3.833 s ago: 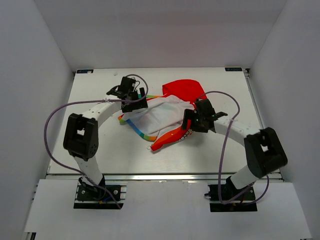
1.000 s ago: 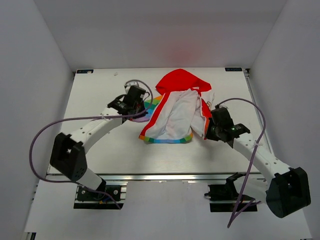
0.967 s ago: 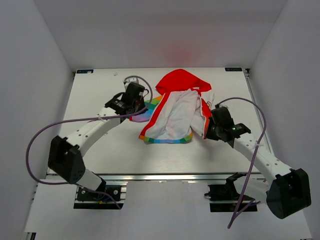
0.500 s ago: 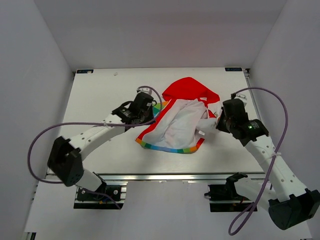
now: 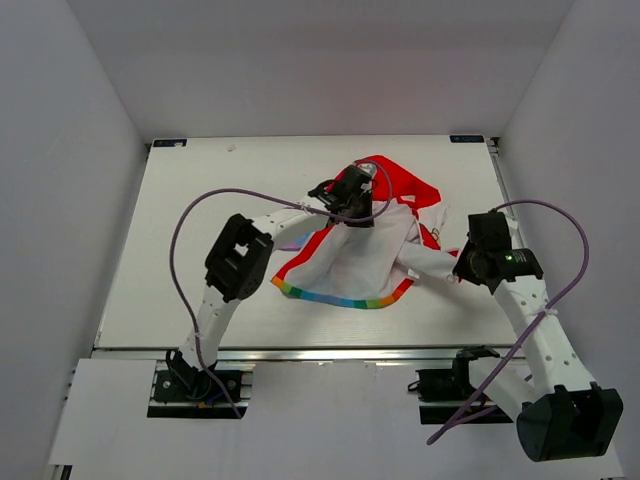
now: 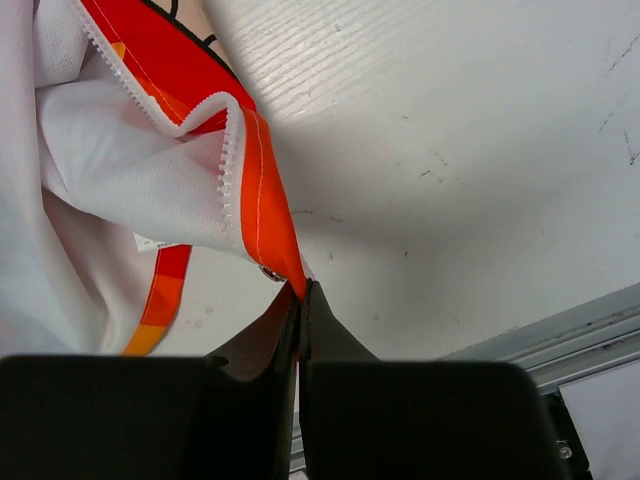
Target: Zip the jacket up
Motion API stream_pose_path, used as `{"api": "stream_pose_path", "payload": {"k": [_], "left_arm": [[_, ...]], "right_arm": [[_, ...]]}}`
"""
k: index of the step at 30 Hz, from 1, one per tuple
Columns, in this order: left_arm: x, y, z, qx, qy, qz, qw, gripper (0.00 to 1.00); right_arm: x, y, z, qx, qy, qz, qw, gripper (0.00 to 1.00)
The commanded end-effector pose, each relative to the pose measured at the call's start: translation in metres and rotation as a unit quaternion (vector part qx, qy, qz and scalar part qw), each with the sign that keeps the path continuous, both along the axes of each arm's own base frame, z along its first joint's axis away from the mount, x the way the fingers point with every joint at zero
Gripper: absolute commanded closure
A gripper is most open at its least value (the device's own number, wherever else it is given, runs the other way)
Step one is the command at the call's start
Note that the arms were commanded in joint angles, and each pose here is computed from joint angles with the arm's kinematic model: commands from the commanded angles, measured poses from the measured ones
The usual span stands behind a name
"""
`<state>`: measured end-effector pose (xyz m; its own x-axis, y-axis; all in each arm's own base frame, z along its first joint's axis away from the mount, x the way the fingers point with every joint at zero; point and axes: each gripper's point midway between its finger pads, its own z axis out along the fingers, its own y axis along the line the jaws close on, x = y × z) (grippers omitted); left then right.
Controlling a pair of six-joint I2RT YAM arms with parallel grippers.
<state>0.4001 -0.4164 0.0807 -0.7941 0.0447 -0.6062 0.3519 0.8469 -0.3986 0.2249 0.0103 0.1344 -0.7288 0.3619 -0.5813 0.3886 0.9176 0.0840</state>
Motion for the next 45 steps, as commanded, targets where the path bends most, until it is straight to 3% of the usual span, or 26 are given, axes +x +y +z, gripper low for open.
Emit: {"api": "stream_pose_path", "payload": {"k": [1,7,15,19,21,25,29,30,31,32,33,34,35,38,39,42,45], "left_arm": [[0.028,-0.024,-0.016,-0.012,-0.009,-0.010,1.000,0.84],[0.087,-0.013,-0.052,-0.014,0.011,0.054,0.998,0.88],[0.162,0.061,-0.082,-0.008,0.001,0.181,0.984,0.86],[0.196,0.077,-0.067,-0.056,-0.009,0.203,0.978,0.81],[0.203,0.074,-0.048,-0.087,-0.021,0.188,0.978,0.81],[0.190,0.050,0.007,-0.138,-0.050,0.098,0.984,0.69],[0.137,0.031,0.053,-0.163,-0.037,-0.014,0.986,0.29],[0.118,0.032,0.072,-0.159,-0.041,-0.039,0.986,0.11],[0.104,0.033,0.081,-0.157,-0.034,-0.052,0.986,0.02],[0.090,0.038,0.088,-0.153,-0.026,-0.059,0.986,0.02],[0.067,0.049,0.067,-0.133,0.013,-0.057,0.989,0.02],[0.051,0.060,0.111,-0.141,-0.013,-0.054,0.988,0.02],[0.038,0.072,0.118,-0.135,-0.013,-0.043,0.990,0.02],[-0.002,0.130,0.144,-0.095,-0.034,0.053,0.994,0.02],[-0.011,0.146,0.149,-0.085,-0.039,0.081,0.992,0.02],[-0.033,0.212,0.163,-0.039,-0.062,0.198,0.978,0.02],[-0.057,0.247,0.158,0.004,-0.045,0.247,0.968,0.02]], "right_arm": [[0.004,-0.005,0.003,0.002,0.000,0.007,1.000,1.00],[0.039,-0.033,0.006,0.031,-0.016,-0.029,0.999,1.00],[0.088,-0.083,0.037,0.087,-0.062,-0.076,0.991,1.00],[0.100,-0.094,0.064,0.083,-0.095,-0.070,0.990,1.00],[0.103,-0.079,0.073,0.106,-0.106,-0.026,0.988,1.00],[0.106,-0.045,0.089,0.137,-0.144,0.059,0.978,1.00],[0.113,-0.021,0.097,0.080,-0.135,0.091,0.983,1.00],[0.114,0.003,0.093,0.075,-0.118,0.122,0.983,1.00],[0.117,0.013,0.096,0.065,-0.118,0.132,0.982,1.00],[0.119,0.017,0.095,0.049,-0.111,0.132,0.984,1.00],[0.120,0.046,0.102,0.036,-0.114,0.168,0.978,1.00],[0.121,0.058,0.097,0.024,-0.105,0.182,0.977,1.00],[0.121,0.064,0.094,-0.005,-0.096,0.184,0.978,1.00],[0.106,0.139,0.076,-0.030,-0.075,0.286,0.955,1.00],[0.089,0.177,0.068,-0.025,-0.067,0.341,0.937,1.00],[0.061,0.232,0.005,-0.023,0.000,0.406,0.913,0.99],[0.037,0.265,-0.028,0.003,0.037,0.451,0.892,0.86]]}}
